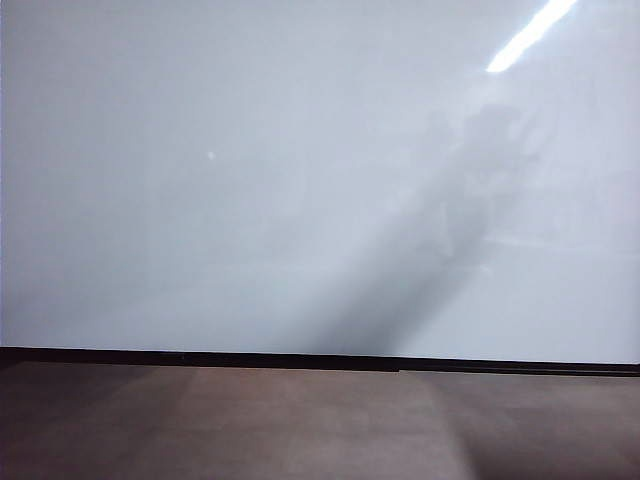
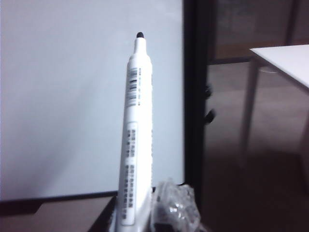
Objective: Reach to the right to find the marker pen, pick it up, and write the number 17 on the whiteboard.
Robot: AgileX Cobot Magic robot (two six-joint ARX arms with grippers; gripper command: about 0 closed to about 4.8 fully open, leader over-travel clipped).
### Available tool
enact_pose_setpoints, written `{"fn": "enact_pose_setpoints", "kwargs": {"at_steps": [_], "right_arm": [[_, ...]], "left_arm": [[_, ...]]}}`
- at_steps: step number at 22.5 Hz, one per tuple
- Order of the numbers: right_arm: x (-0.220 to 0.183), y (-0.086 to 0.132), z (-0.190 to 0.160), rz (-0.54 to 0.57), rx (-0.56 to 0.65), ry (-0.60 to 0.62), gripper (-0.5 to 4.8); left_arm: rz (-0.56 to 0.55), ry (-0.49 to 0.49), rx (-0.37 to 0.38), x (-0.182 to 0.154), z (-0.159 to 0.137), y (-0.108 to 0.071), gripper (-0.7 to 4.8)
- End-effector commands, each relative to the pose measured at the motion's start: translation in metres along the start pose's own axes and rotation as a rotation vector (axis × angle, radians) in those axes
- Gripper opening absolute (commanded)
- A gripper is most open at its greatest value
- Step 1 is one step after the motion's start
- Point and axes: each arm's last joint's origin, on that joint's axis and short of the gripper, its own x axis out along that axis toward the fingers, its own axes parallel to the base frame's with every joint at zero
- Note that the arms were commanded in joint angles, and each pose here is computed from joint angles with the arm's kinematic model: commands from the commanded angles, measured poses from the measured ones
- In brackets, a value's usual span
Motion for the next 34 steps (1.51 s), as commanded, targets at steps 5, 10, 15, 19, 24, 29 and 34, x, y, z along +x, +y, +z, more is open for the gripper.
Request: {"fn": "enact_pose_setpoints", "kwargs": {"at_steps": [5, 10, 15, 19, 24, 29, 34], "right_arm": [[-0.006, -0.006, -0.071, 0.060, 0.067, -0.002, -0.05], [-0.006, -0.005, -0.075, 0.084, 0.052, 0.001, -0.05], [-0.006, -0.004, -0.075, 0.110, 0.041, 0.004, -0.05], [-0.006, -0.004, -0.075, 0.109, 0.027, 0.003, -0.05], [-0.006, -0.004, -0.075, 0.109, -0.012, 0.001, -0.05], [-0.006, -0.004, -0.075, 0.109, -0.015, 0.000, -0.05], [-0.006, -0.004, -0.075, 0.109, -0.014, 0.001, -0.05]], "left_arm": [[-0.004, -0.013, 0.005, 0.000, 0.001, 0.000, -0.05], [-0.005, -0.012, 0.005, 0.000, 0.001, 0.000, -0.05], [-0.005, -0.013, 0.005, 0.000, 0.001, 0.000, -0.05], [-0.005, -0.013, 0.005, 0.000, 0.001, 0.000, -0.05], [-0.005, -0.013, 0.005, 0.000, 0.001, 0.000, -0.05], [-0.005, -0.013, 0.005, 0.000, 0.001, 0.000, -0.05], [-0.005, -0.013, 0.005, 0.000, 0.001, 0.000, -0.05]]}}
